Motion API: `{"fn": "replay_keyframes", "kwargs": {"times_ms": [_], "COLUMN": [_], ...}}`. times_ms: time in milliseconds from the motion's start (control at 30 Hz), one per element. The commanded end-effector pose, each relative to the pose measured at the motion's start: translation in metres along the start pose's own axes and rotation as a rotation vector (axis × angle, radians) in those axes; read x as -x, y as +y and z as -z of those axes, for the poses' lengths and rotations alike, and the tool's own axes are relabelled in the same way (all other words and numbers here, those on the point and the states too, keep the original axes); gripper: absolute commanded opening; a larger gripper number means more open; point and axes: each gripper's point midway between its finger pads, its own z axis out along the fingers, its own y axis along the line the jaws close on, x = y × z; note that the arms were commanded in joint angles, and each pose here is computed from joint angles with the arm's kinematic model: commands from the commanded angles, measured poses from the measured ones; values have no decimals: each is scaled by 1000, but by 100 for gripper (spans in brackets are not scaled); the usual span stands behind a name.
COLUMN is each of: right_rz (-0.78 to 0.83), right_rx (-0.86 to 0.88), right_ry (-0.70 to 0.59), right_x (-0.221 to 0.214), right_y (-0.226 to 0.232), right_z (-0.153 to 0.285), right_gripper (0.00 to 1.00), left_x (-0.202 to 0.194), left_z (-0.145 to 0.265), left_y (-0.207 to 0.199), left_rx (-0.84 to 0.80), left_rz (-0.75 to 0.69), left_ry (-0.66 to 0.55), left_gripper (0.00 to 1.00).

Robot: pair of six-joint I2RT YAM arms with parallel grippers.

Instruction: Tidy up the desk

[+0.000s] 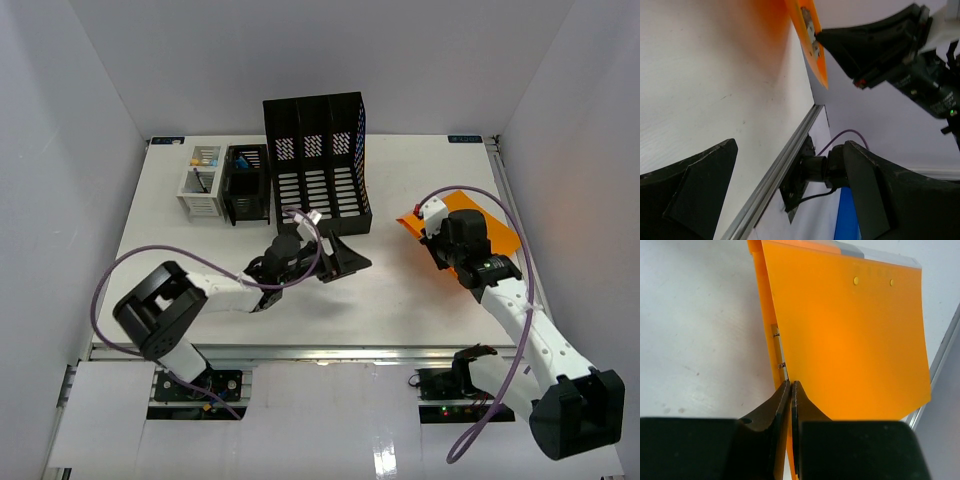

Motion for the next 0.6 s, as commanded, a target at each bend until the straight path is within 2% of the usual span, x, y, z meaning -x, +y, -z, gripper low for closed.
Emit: {"fn": "replay_keyframes", "kwargs": {"times_ms": [0, 267, 567], "right_rz": [56, 112, 174], "right_rx": [103, 165, 215], "right_ry": [3, -42, -95], "right_x": [-13, -15, -10], "right_y": [22, 34, 42], "right_z": [20, 36, 48], "right_gripper": [8, 8, 8], "left_x": [15, 18, 35], "left_z": [-39, -92, -132], "left_y": [-31, -34, -24], "left_rx": [-90, -91, 3], "left_rz": [-14, 13, 31], "left_ry": [-45, -7, -24], "left_gripper": [98, 98, 98]}}
